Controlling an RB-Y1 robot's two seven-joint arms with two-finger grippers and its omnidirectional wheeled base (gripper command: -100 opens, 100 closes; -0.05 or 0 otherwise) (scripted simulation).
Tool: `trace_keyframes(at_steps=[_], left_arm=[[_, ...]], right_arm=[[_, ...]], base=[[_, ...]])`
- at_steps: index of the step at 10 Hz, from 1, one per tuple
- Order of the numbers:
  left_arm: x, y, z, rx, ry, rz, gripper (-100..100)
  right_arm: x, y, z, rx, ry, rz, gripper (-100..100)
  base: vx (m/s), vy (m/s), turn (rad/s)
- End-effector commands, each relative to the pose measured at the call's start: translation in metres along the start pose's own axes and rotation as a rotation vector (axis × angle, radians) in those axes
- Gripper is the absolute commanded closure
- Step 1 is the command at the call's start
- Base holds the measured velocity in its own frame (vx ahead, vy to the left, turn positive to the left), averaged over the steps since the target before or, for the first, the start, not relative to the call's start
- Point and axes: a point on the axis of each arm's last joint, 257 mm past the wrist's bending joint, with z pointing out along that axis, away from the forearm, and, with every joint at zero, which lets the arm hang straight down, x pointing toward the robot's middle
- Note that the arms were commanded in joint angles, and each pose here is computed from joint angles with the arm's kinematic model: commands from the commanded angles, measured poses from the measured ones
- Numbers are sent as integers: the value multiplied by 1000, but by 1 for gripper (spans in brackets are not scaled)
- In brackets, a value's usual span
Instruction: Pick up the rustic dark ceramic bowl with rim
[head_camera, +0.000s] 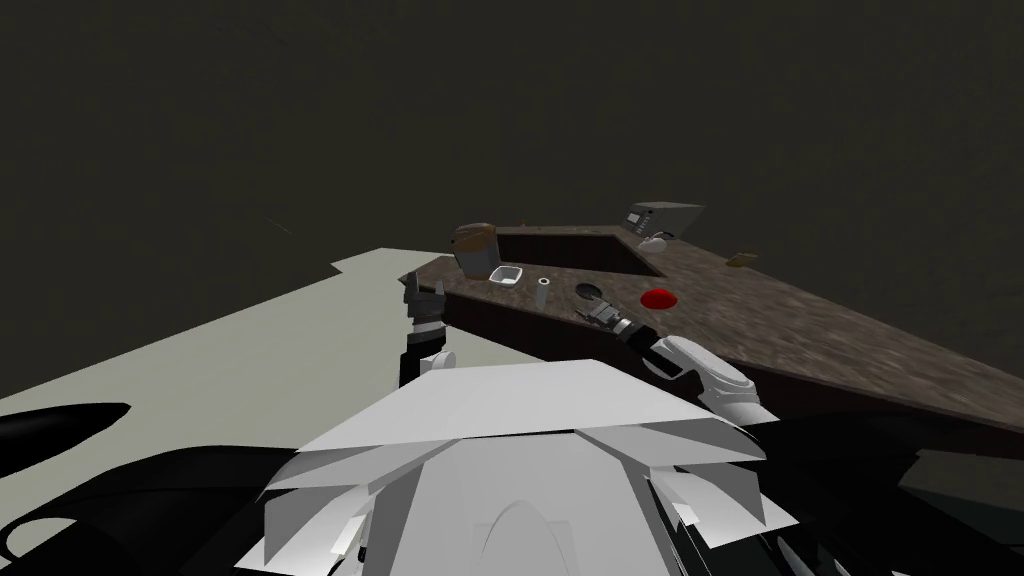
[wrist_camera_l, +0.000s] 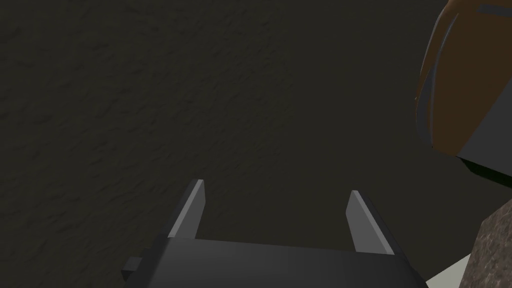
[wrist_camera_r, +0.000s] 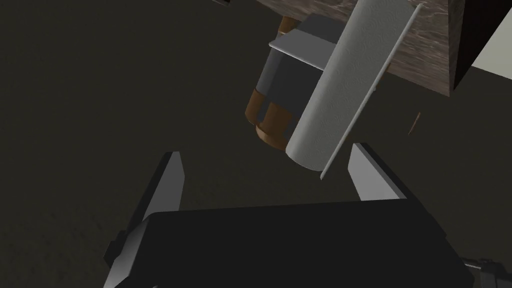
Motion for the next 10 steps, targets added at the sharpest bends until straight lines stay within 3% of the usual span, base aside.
trace_keyframes(at_steps=[1, 2, 4, 5, 8, 9, 10], left_arm=[[0, 0, 0, 0, 0, 0, 0], [0, 0, 0, 0, 0, 0, 0], [0, 0, 0, 0, 0, 0, 0], [0, 0, 0, 0, 0, 0, 0], [0, 0, 0, 0, 0, 0, 0], [0, 0, 0, 0, 0, 0, 0], [0, 0, 0, 0, 0, 0, 0]], right_arm=[[28, -12, -8, -12, 83, -118, -100], [33, -15, -10, -13, 98, -125, -100], [69, -37, -27, -35, 215, -275, -100], [69, -38, -27, -37, 216, -278, -100], [110, -73, -54, -76, 365, -477, -100], [111, -75, -55, -79, 370, -486, -100], [121, -88, -64, -94, 415, -547, -100]], base=[[26, 51, 103], [26, 36, 22], [30, 32, 76], [29, 24, 32], [51, 34, 82], [40, 20, 25], [37, 26, 50]])
